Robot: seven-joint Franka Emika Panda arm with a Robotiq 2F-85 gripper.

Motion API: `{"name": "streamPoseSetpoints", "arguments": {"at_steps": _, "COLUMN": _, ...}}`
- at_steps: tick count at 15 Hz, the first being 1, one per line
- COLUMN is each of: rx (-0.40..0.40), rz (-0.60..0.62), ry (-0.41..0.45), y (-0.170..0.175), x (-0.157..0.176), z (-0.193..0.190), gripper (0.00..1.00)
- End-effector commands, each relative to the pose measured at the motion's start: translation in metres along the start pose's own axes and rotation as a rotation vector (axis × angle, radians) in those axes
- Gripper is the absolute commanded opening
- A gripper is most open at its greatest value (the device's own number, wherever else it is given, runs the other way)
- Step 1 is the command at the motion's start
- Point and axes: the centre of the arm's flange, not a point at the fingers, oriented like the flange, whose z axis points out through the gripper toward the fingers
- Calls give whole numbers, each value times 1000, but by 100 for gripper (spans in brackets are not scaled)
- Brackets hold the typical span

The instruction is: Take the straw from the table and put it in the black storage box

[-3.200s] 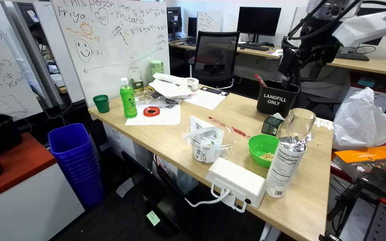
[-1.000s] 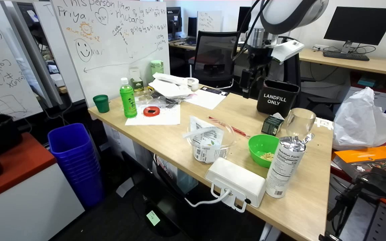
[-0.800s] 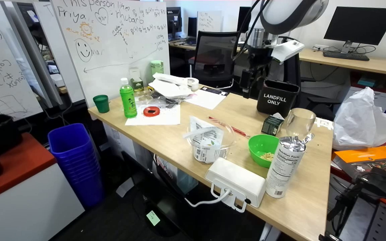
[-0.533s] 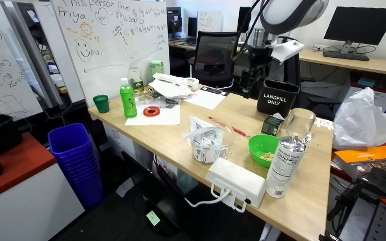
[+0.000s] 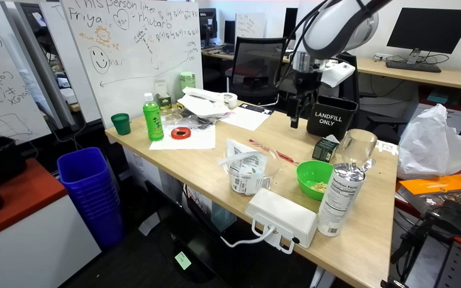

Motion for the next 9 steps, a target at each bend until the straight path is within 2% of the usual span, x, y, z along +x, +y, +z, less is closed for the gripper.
{"name": "streamPoseSetpoints", "arguments": {"at_steps": 1, "rx": 39, "rz": -52, "ry": -30, "y": 14, "x": 32, "z": 27, "gripper": 100}}
{"name": "streamPoseSetpoints", "arguments": {"at_steps": 9, "rx": 17, "rz": -49, "ry": -83, "y": 18, "x": 82, "z": 96, "gripper": 100}}
